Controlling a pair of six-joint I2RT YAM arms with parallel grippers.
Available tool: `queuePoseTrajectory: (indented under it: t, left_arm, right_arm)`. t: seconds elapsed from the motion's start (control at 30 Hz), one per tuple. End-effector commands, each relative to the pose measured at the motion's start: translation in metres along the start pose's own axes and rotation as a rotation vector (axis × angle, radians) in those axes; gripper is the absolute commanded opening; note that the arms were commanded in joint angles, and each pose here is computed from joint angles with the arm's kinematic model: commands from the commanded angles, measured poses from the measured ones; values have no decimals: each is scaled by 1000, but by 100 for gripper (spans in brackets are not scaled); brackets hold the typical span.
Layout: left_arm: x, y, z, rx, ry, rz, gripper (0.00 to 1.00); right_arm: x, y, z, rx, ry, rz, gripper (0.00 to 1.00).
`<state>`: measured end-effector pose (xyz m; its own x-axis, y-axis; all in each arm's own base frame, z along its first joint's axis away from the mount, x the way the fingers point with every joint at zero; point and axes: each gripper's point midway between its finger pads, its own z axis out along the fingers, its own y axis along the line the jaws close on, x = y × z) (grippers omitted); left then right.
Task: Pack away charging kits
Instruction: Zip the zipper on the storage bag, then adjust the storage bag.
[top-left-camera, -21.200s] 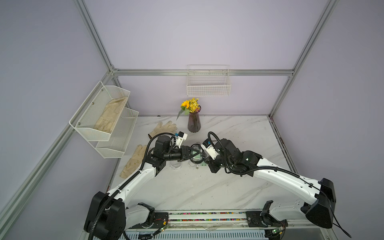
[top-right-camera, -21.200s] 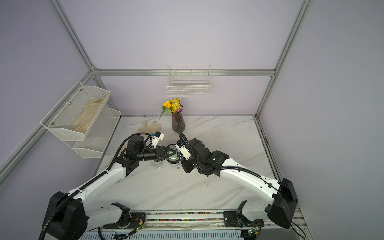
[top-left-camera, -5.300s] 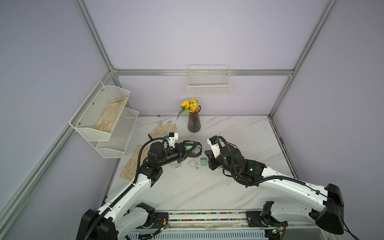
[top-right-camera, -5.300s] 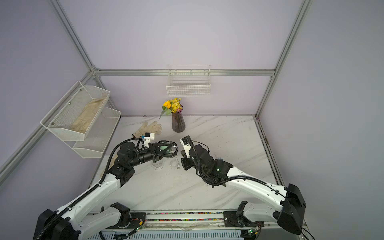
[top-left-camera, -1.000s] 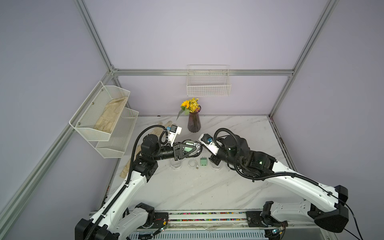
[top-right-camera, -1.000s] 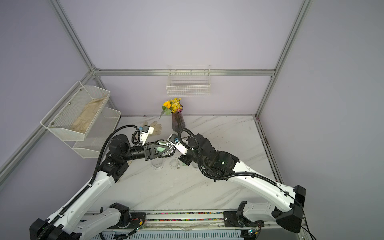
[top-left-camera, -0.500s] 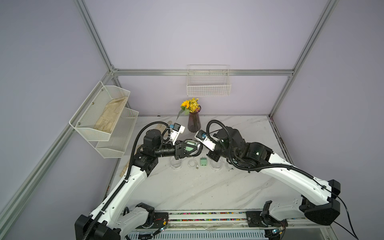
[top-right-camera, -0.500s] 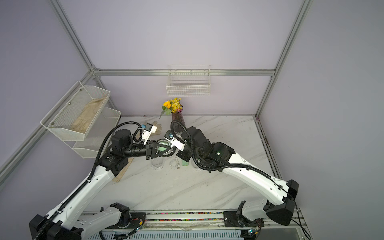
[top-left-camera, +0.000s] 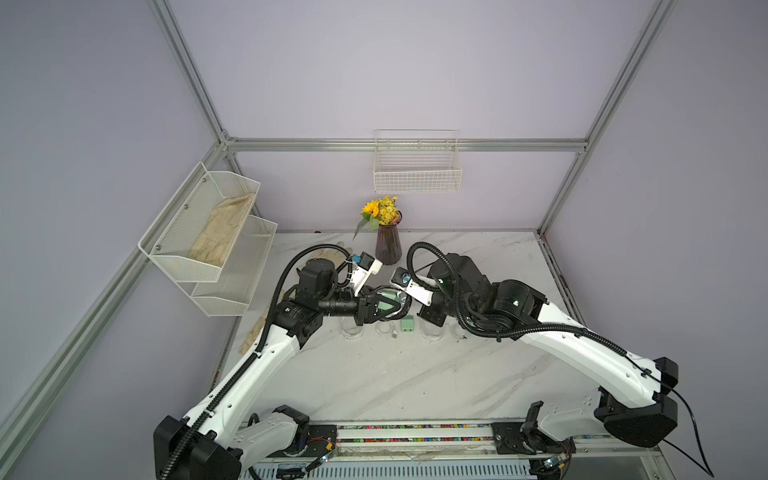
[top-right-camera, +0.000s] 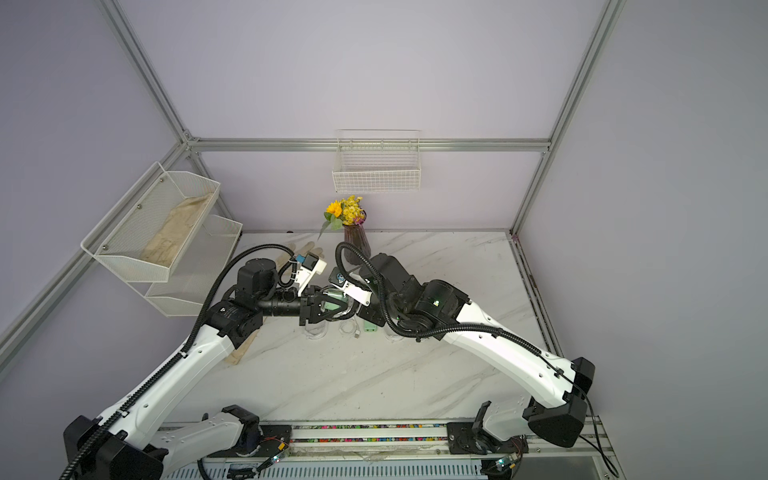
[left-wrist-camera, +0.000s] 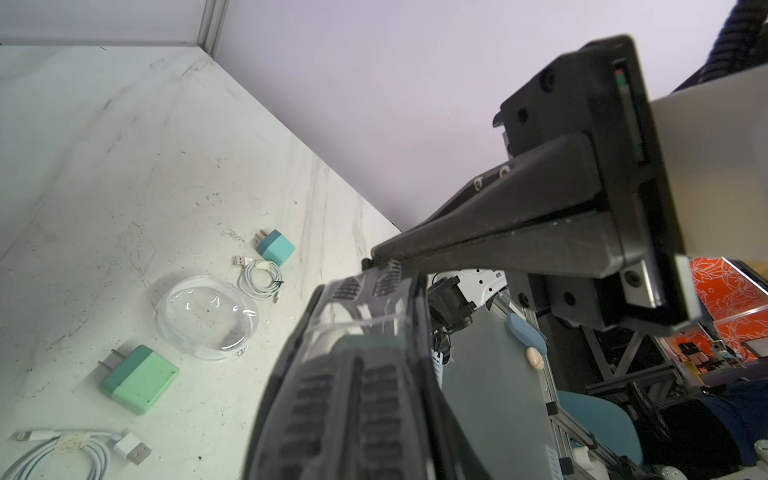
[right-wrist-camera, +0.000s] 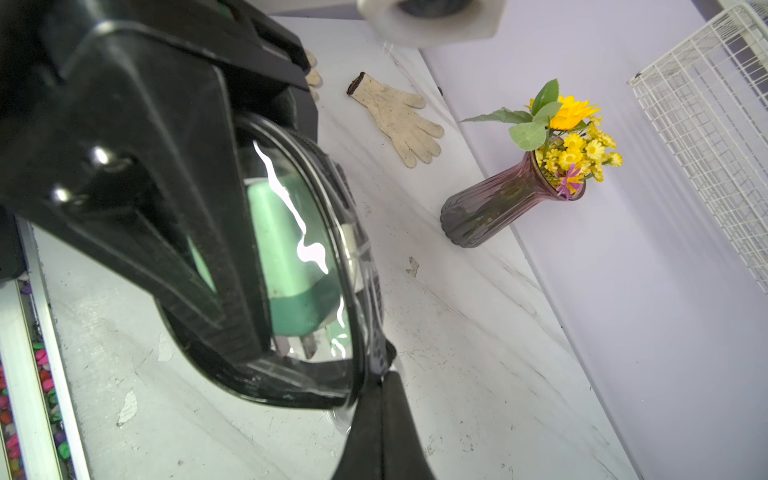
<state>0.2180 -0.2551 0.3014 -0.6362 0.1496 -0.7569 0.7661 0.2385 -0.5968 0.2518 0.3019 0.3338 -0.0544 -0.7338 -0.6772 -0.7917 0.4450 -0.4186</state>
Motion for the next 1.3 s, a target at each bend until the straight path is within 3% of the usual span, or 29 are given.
queuePoseTrajectory:
  t: [0.0,0.1,0.2,0.23,0.27,0.3,0.4,0.47,0.53,0.8,0.83,0.87,1.1,1.27]
  left_arm:
    - [49,-27,14,133,204,-114,0]
    - [54,-22,14,101,234,-118,0]
    - [48,-23,11,79,215,-91,0]
    - [45,-24,10,76,207,-80,0]
    - [41,-25,9,78,197,-68,0]
    - [39,-26,10,84,194,-63,0]
    - [32,-29,11,106,195,-57,0]
    - [31,-30,12,118,204,-56,0]
    - [27,-34,12,134,205,-51,0]
    - [25,-51,1,146,177,-16,0]
    - [25,-52,0,147,177,-17,0]
    - [26,-52,0,146,177,-18,0]
    - [25,-53,-1,143,175,-15,0]
    - [23,-55,-2,147,169,6,0]
  right_arm:
    - [-102,-58,-54,182,-389,66,0]
    - [-114,-59,-73,161,-438,63,0]
    - [-102,-44,-70,70,-397,111,0]
    - [-95,-33,-67,17,-379,133,5]
    - [-86,-24,-60,-27,-340,172,23]
    - [-76,-16,-53,-63,-300,213,33]
    - [-61,-12,-67,-85,-302,279,52]
    - [-62,-15,-74,-139,-331,329,58]
    - [-61,-16,-72,-279,-354,398,62]
    - [-23,20,-47,-598,-330,550,68]
    - [-20,28,-43,-642,-321,561,82]
    - [-18,35,-41,-682,-317,572,86]
    - [-9,57,-35,-810,-323,610,84]
    - [2,75,-23,-914,-295,648,56]
